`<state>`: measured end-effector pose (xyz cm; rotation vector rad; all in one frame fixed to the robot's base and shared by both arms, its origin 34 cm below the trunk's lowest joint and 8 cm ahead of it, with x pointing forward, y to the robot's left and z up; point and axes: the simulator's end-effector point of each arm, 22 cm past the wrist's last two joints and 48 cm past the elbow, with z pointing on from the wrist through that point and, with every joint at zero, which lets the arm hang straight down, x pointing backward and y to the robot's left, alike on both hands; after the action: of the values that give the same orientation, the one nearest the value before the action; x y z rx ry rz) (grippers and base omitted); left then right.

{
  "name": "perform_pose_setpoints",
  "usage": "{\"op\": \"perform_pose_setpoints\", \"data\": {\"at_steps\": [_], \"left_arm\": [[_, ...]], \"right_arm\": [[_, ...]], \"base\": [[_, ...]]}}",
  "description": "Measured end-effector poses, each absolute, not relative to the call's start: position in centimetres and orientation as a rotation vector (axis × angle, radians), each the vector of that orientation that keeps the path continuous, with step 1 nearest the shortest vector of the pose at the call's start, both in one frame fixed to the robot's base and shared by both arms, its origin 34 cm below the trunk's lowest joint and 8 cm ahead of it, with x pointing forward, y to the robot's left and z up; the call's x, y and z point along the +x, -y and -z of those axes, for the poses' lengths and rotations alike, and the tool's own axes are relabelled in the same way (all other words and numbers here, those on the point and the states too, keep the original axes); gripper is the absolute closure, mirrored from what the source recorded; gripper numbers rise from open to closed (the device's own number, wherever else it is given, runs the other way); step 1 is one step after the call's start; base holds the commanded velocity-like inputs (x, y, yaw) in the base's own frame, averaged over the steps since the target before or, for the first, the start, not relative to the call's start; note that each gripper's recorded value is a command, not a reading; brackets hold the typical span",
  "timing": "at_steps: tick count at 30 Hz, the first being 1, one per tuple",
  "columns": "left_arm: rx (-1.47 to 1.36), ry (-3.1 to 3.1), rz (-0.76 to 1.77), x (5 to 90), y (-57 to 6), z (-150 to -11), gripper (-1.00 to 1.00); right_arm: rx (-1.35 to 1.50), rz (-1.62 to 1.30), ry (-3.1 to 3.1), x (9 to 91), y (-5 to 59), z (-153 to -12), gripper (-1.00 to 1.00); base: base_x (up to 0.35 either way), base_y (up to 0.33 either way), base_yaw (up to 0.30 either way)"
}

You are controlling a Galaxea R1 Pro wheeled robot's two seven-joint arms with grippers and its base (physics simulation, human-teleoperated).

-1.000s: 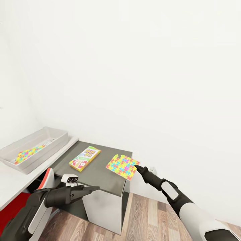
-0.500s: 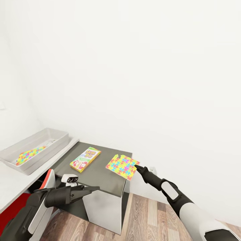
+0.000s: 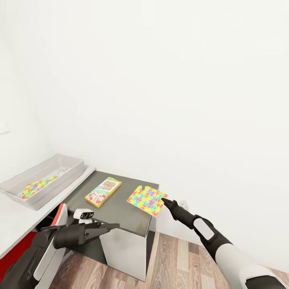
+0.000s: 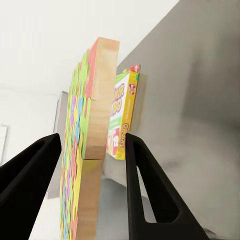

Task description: Put all the toys in the child's room - the three board games (two on the bed and one on the table), the two jigsaw puzzles on the table, and the tennis ball on the table - inside the toy box on the table in the child's room.

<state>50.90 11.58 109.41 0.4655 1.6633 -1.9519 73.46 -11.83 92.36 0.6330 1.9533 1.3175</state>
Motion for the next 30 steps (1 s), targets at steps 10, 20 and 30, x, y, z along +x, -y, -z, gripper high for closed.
{"op": "perform_pose_setpoints", "data": {"at_steps": [10,20,30], "left_arm": [[0.469,-1.66,1.951,50.5,-11.5,-110.5,-1.0],[0.474,-1.655,1.951,50.1,-11.4,-111.5,-1.0],[0.474,-1.656,1.951,49.7,-11.4,-112.2,-1.0]], "right_arm": [[0.631,-1.319,-1.95,73.1,11.9,-93.5,1.0],[0.608,-1.352,-1.916,72.8,11.6,-95.3,1.0],[0.605,-1.354,-1.916,72.4,11.5,-96.1,1.0]], "base": [[0.0,0.0,0.14],[0.0,0.0,0.096],[0.0,0.0,0.003]]}}
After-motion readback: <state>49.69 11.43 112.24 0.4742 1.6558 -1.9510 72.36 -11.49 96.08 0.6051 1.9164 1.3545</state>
